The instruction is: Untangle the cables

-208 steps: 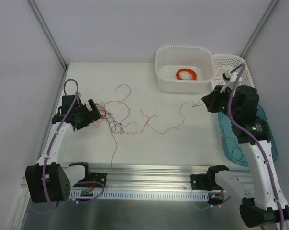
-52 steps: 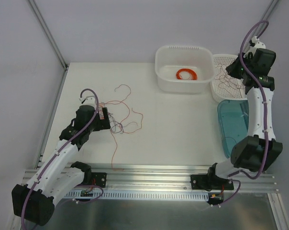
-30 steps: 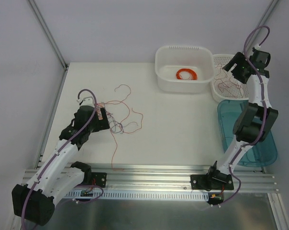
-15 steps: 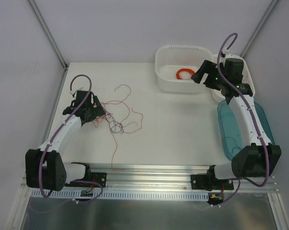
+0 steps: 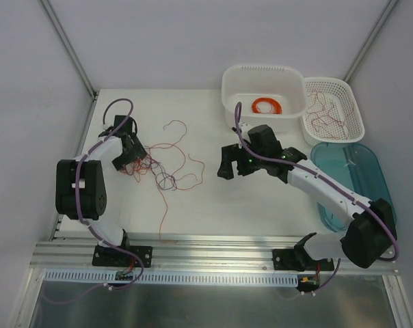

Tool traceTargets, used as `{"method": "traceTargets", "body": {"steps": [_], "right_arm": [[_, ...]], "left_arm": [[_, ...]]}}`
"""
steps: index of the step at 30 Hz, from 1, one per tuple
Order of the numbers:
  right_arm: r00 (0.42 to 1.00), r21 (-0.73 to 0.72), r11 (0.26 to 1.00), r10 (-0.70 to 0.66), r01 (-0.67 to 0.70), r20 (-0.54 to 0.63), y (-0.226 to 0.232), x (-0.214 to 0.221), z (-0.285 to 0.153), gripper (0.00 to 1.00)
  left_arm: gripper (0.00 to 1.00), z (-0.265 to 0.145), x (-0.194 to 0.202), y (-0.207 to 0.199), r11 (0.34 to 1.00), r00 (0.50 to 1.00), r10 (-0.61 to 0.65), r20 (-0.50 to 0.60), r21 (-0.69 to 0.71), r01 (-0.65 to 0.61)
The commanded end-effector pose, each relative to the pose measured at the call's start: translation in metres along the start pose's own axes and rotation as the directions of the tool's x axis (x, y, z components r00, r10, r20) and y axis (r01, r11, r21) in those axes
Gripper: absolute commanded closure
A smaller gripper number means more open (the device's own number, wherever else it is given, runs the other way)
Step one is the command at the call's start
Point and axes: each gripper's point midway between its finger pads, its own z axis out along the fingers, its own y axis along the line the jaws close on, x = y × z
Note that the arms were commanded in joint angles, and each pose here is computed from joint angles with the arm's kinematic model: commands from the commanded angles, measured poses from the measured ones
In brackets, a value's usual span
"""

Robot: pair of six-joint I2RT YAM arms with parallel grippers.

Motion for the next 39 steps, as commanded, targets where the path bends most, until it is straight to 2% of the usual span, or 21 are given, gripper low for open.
{"method": "traceTargets", "body": {"steps": [1,3,4,6,7,11,16,21,26,31,34,39], "right_arm": [[0.995,-0.038,0.996,-0.083,0.086,0.058,0.02,-0.006,-0.007,0.05],[0.995,-0.042,0.995,-0.091,0.093,0.05,0.026,-0.001,-0.006,0.05],[0.995,-0.045,0.995,-0.092,0.094,0.039,0.026,0.004,-0.004,0.05],[0.994,-0.058,0.993,-0.1,0.103,0.037,0.032,0.009,-0.002,0.05],[0.994,-0.06,0.993,-0.103,0.105,0.03,0.033,0.013,-0.001,0.05],[0.994,-0.063,0.992,-0.112,0.113,0.018,0.038,0.023,0.006,0.05],[0.997,-0.046,0.996,-0.079,0.08,0.02,0.034,0.026,0.014,0.05],[0.998,-0.027,0.998,-0.054,0.055,0.035,0.032,0.021,0.021,0.06],[0.998,-0.002,1.0,0.03,-0.03,0.063,0.03,0.014,0.03,0.09],[0.993,0.038,0.993,0.114,-0.115,0.04,0.024,0.018,0.045,0.12],[0.993,0.052,0.992,0.114,-0.115,0.018,0.023,0.022,0.053,0.14],[0.996,0.156,0.984,0.089,-0.084,-0.029,0.001,0.036,0.062,0.22]], "left_arm": [[0.28,0.011,0.007,-0.014,0.998,0.997,0.038,-0.074,0.052,-0.034],[0.39,0.015,0.018,-0.022,0.996,0.992,0.046,-0.119,0.086,-0.036],[0.51,0.015,0.024,-0.027,0.993,0.989,0.049,-0.137,0.109,-0.034],[0.65,0.009,0.036,-0.036,0.99,0.987,0.066,-0.149,0.137,-0.046],[0.75,0.006,0.042,-0.041,0.986,0.984,0.075,-0.159,0.159,-0.049],[0.88,-0.01,0.075,-0.068,0.964,0.973,0.134,-0.189,0.251,-0.084],[0.9,-0.043,0.127,-0.116,0.902,0.939,0.276,-0.206,0.392,-0.179],[0.9,-0.074,0.147,-0.149,0.845,0.926,0.334,-0.175,0.492,-0.212],[0.9,-0.089,0.147,-0.156,0.829,0.932,0.334,-0.139,0.513,-0.22],[0.9,-0.09,0.151,-0.157,0.826,0.928,0.342,-0.146,0.517,-0.223],[0.9,-0.088,0.155,-0.157,0.826,0.924,0.352,-0.151,0.514,-0.231],[0.9,-0.087,0.158,-0.153,0.828,0.922,0.356,-0.152,0.509,-0.236]]}}
